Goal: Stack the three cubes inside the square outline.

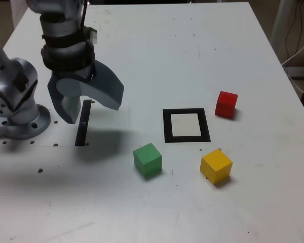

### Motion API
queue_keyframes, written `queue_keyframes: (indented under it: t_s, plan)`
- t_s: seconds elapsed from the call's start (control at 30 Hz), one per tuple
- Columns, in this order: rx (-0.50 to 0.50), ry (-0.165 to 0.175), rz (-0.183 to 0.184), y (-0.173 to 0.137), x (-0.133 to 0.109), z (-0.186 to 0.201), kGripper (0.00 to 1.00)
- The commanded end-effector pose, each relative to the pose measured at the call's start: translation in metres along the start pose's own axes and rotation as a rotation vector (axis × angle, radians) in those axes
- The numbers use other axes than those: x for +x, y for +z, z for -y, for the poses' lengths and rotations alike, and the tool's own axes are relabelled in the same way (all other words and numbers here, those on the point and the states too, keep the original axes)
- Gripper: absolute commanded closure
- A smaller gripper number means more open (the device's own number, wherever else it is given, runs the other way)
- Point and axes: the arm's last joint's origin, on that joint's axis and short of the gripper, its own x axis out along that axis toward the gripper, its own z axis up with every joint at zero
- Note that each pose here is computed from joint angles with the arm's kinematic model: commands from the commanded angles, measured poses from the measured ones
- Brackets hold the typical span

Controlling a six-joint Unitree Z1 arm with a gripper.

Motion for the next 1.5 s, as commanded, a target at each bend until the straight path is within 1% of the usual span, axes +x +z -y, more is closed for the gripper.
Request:
queue_keyframes:
  t_s: [0.0,0.27,0.43,0.5,0.63,0.7,0.8,0.87,1.03,1.2,1.47]
  plan:
    - [-0.004,-0.001,0.000,0.000,0.000,0.000,0.01]
    - [-0.007,0.002,-0.003,-0.001,0.001,0.000,0.01]
    - [-0.013,0.004,-0.011,-0.003,0.000,-0.001,0.01]
    - [-0.015,0.003,-0.003,-0.002,-0.003,-0.001,0.01]
    - [-0.011,-0.003,0.025,0.008,-0.016,0.001,0.01]
    - [-0.002,-0.007,0.028,0.016,-0.024,0.002,0.01]
    - [0.027,-0.012,0.023,0.033,-0.034,0.005,0.02]
    - [0.060,-0.015,0.026,0.049,-0.040,0.008,0.02]
    - [0.170,-0.013,0.047,0.107,-0.049,0.015,0.02]
    - [0.231,0.010,0.048,0.154,-0.053,0.021,0.02]
    - [0.264,0.035,0.027,0.209,-0.051,0.019,0.02]
